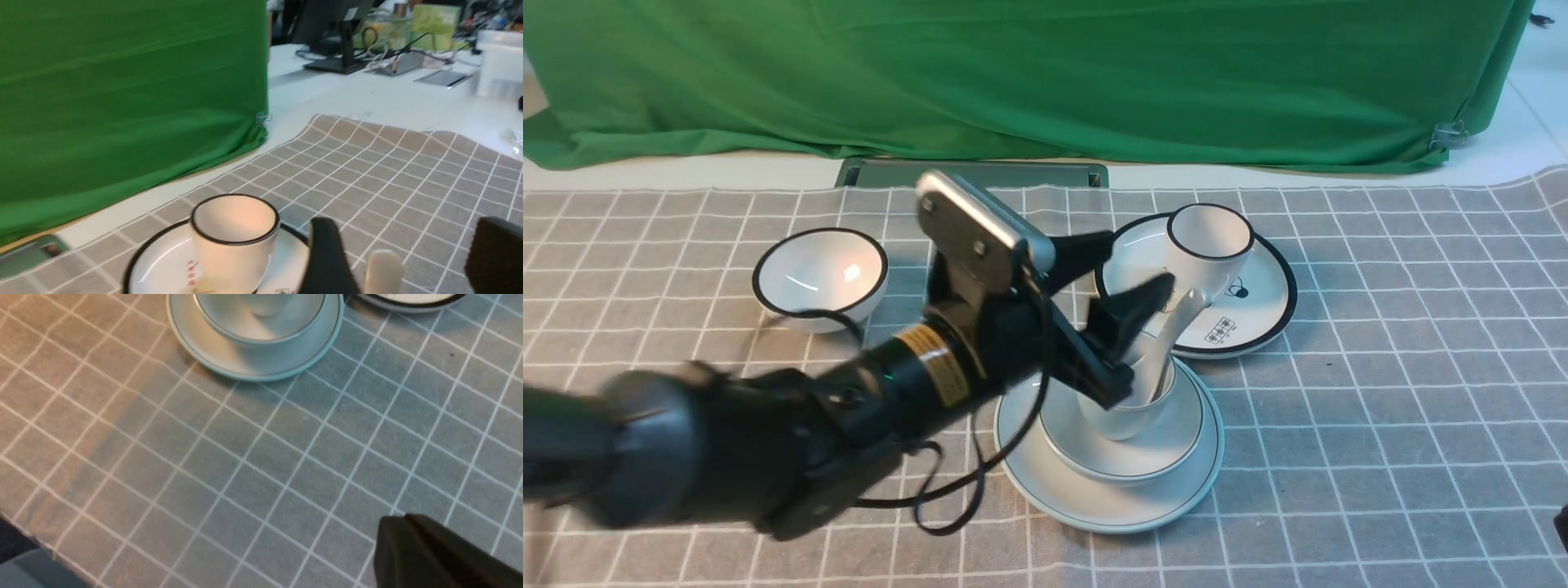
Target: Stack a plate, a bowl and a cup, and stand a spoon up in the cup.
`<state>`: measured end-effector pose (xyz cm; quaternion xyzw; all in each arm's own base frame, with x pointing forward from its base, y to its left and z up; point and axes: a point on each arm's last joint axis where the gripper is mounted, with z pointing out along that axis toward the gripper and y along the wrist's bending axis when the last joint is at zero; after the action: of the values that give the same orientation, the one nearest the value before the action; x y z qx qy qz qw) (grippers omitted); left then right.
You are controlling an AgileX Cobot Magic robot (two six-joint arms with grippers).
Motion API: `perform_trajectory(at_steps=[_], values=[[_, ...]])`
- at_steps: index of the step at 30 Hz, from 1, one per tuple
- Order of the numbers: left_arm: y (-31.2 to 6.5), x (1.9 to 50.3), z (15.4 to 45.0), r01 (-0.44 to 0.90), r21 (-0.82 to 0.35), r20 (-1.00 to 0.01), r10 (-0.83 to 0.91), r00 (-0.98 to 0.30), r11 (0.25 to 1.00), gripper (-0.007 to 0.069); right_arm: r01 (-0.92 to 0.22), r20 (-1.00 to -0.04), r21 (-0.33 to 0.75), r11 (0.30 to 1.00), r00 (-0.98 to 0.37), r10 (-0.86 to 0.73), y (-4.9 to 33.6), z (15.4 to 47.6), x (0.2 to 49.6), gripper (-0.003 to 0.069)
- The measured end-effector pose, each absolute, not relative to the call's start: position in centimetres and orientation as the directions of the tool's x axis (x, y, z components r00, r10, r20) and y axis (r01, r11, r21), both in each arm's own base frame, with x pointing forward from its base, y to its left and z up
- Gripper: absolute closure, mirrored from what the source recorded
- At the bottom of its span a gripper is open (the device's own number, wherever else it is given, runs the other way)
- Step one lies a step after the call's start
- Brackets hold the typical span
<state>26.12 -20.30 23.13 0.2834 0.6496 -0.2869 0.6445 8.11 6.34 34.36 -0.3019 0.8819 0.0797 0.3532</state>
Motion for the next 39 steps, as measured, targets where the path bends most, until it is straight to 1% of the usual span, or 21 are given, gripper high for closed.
perform_trajectory(at_steps=[1, 2, 4, 5, 6, 7, 8, 9, 11, 12, 14, 15, 16, 18, 19, 20, 23, 29, 34, 39], values=[[-19.8, 25.6, 24.3, 0.729, -0.006, -1.000, 0.006, -0.015, 0.684, 0.0249, -0.589, -0.680, -0.070, 0.805, -0.562, -0.471, 6.4, 34.6, 8.1, 0.0624], [-19.8, 25.6, 24.1, 0.727, -0.006, -1.000, 0.016, -0.024, 0.686, 0.0267, -0.589, -0.682, -0.070, 0.805, -0.561, -0.469, 6.4, 34.7, 8.1, 0.0624], [-17.8, 23.5, 28.4, 0.694, -0.017, -0.999, 0.008, -0.033, 0.720, 0.0431, -0.591, -0.708, -0.067, 0.804, -0.540, -0.456, 6.3, 35.6, 8.1, 0.0624], [-17.3, 23.0, 29.1, 0.683, -0.020, -0.999, 0.016, -0.047, 0.730, 0.0482, -0.592, -0.716, -0.066, 0.803, -0.533, -0.451, 6.3, 35.9, 8.1, 0.0624], [-17.0, 22.6, 29.8, 0.680, -0.022, -0.999, 0.006, -0.038, 0.733, 0.0495, -0.592, -0.717, -0.066, 0.803, -0.532, -0.450, 6.3, 36.0, 8.1, 0.0624], [-16.3, 21.9, 30.6, 0.665, -0.023, -0.999, 0.015, -0.052, 0.747, 0.0545, -0.592, -0.720, -0.065, 0.803, -0.529, -0.448, 6.3, 36.1, 8.1, 0.0624], [-15.1, 20.5, 32.2, 0.642, -0.023, -0.998, 0.019, -0.058, 0.766, 0.0585, -0.592, -0.724, -0.065, 0.804, -0.526, -0.446, 6.3, 36.3, 8.1, 0.0624], [-14.0, 19.3, 33.5, 0.626, -0.020, -0.999, 0.016, -0.052, 0.780, 0.0601, -0.591, -0.723, -0.065, 0.804, -0.527, -0.446, 6.3, 36.3, 8.0, 0.0624], [-12.0, 17.1, 35.0, 0.592, -0.015, -0.998, 0.023, -0.056, 0.806, 0.0616, -0.590, -0.716, -0.065, 0.805, -0.534, -0.449, 6.2, 36.2, 8.0, 0.0624], [-11.8, 16.9, 35.0, 0.585, -0.014, -0.997, 0.030, -0.066, 0.811, 0.0616, -0.589, -0.714, -0.065, 0.805, -0.536, -0.450, 6.2, 36.2, 8.0, 0.0626], [-9.6, 14.2, 35.8, 0.561, -0.014, -0.999, 0.014, -0.045, 0.828, 0.0619, -0.585, -0.707, -0.063, 0.809, -0.546, -0.450, 6.2, 36.2, 8.0, 0.0640], [-8.6, 12.9, 35.5, 0.553, -0.020, -0.999, 0.005, -0.044, 0.833, 0.0619, -0.584, -0.706, -0.062, 0.809, -0.547, -0.449, 6.2, 36.1, 8.0, 0.0641], [-8.5, 12.7, 35.4, 0.551, -0.024, -0.999, 0.001, -0.046, 0.834, 0.0619, -0.584, -0.706, -0.062, 0.809, -0.547, -0.449, 6.2, 36.1, 8.0, 0.0641], [-6.7, 10.2, 34.4, 0.546, -0.041, -0.999, -0.035, -0.023, 0.837, 0.0619, -0.585, -0.717, -0.058, 0.809, -0.540, -0.442, 6.2, 36.2, 8.0, 0.0641], [-6.2, 9.4, 33.8, 0.607, -0.040, -0.999, -0.040, -0.014, 0.794, 0.0619, -0.585, -0.721, -0.058, 0.809, -0.536, -0.439, 6.3, 36.3, 8.0, 0.0641], [-6.1, 9.3, 33.6, 0.545, -0.044, -0.999, -0.044, -0.014, 0.837, 0.0619, -0.585, -0.722, -0.057, 0.809, -0.536, -0.438, 6.3, 36.3, 8.0, 0.0641], [-4.6, 7.1, 31.4, 0.542, -0.052, -0.998, -0.067, 0.008, 0.839, 0.0617, -0.571, -0.725, -0.037, 0.820, -0.550, -0.414, 6.3, 36.3, 8.0, 0.0638], [-3.6, 5.7, 28.7, 0.542, -0.055, -0.996, -0.082, 0.025, 0.839, 0.0615, -0.567, -0.725, -0.032, 0.823, -0.554, -0.409, 6.3, 36.3, 8.0, 0.0632], [-3.6, 5.8, 27.0, 0.539, -0.055, -0.998, -0.059, -0.010, 0.841, 0.0615, -0.562, -0.726, -0.026, 0.826, -0.558, -0.402, 6.3, 36.3, 8.0, 0.0624], [-3.6, 5.8, 26.4, 0.537, -0.055, -0.998, -0.048, -0.027, 0.842, 0.0615, -0.561, -0.726, -0.025, 0.827, -0.559, -0.401, 6.3, 36.3, 8.0, 0.0624]])
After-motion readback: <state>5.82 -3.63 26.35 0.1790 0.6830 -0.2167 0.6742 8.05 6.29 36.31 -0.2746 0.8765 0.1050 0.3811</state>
